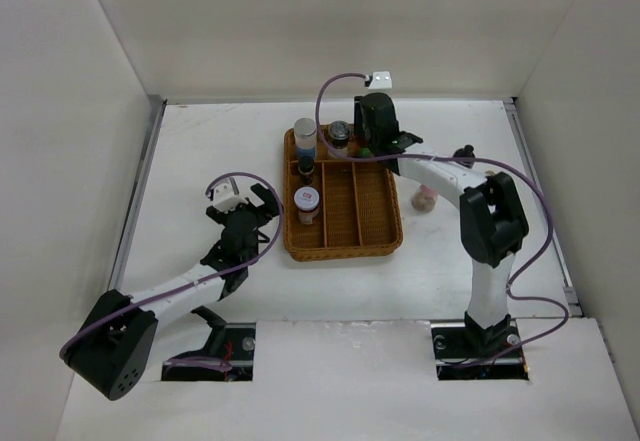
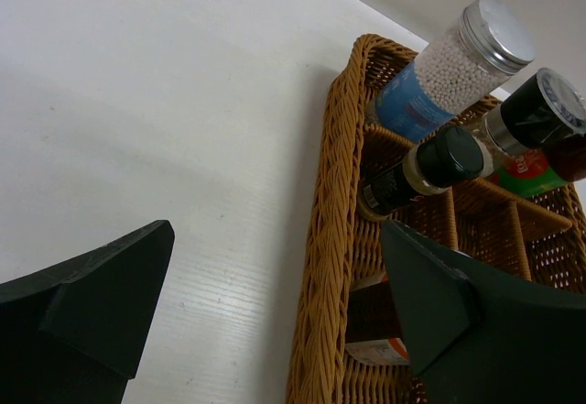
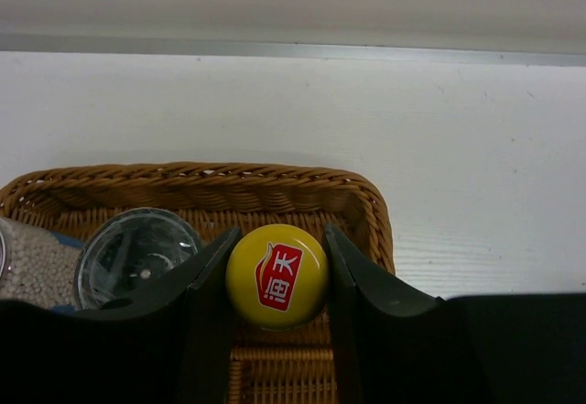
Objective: Organize the condiment bottles
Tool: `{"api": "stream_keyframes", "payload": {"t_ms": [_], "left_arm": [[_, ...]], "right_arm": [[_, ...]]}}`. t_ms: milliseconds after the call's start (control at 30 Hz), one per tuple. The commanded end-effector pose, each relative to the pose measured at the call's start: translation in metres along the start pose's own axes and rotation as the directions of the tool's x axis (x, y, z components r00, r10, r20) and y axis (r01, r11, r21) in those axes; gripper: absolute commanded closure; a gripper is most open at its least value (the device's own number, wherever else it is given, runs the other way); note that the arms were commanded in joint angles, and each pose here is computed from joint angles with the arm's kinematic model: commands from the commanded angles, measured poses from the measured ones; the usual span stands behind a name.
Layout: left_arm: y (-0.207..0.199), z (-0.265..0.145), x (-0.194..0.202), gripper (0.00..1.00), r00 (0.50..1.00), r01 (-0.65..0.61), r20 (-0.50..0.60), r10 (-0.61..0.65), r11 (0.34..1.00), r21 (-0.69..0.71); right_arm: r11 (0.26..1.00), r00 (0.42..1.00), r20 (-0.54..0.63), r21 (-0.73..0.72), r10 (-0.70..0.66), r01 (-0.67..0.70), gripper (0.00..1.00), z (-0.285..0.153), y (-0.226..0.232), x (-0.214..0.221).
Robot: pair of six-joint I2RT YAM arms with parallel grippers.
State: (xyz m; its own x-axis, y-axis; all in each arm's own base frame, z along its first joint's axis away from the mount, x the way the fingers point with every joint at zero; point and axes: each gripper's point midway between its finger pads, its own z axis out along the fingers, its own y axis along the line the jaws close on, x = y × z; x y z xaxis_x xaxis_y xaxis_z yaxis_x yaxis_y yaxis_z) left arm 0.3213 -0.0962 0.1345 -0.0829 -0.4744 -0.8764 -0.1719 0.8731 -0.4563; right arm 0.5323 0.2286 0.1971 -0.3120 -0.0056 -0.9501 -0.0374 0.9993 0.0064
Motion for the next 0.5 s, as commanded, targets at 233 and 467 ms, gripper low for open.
{"api": "stream_keyframes", "payload": {"t_ms": [233,467], "left_arm": [[-0.013,0.002,-0.015,0.0,0.998,0.053,0.041,-0.055,0.998,0.037],[-0.013,0.001,-0.016,0.0,0.998,0.054,0.042,-0.056,0.998,0.038]], "right_arm": [[0.993,0.985,0.133,-0.027,0.113,-0.111,0.38,-0.01,0.004,-0.038],[0.991,0.975,0.173,-0.039,0.136,-0.131,0.24,-0.024,0.001,-0.061]]}}
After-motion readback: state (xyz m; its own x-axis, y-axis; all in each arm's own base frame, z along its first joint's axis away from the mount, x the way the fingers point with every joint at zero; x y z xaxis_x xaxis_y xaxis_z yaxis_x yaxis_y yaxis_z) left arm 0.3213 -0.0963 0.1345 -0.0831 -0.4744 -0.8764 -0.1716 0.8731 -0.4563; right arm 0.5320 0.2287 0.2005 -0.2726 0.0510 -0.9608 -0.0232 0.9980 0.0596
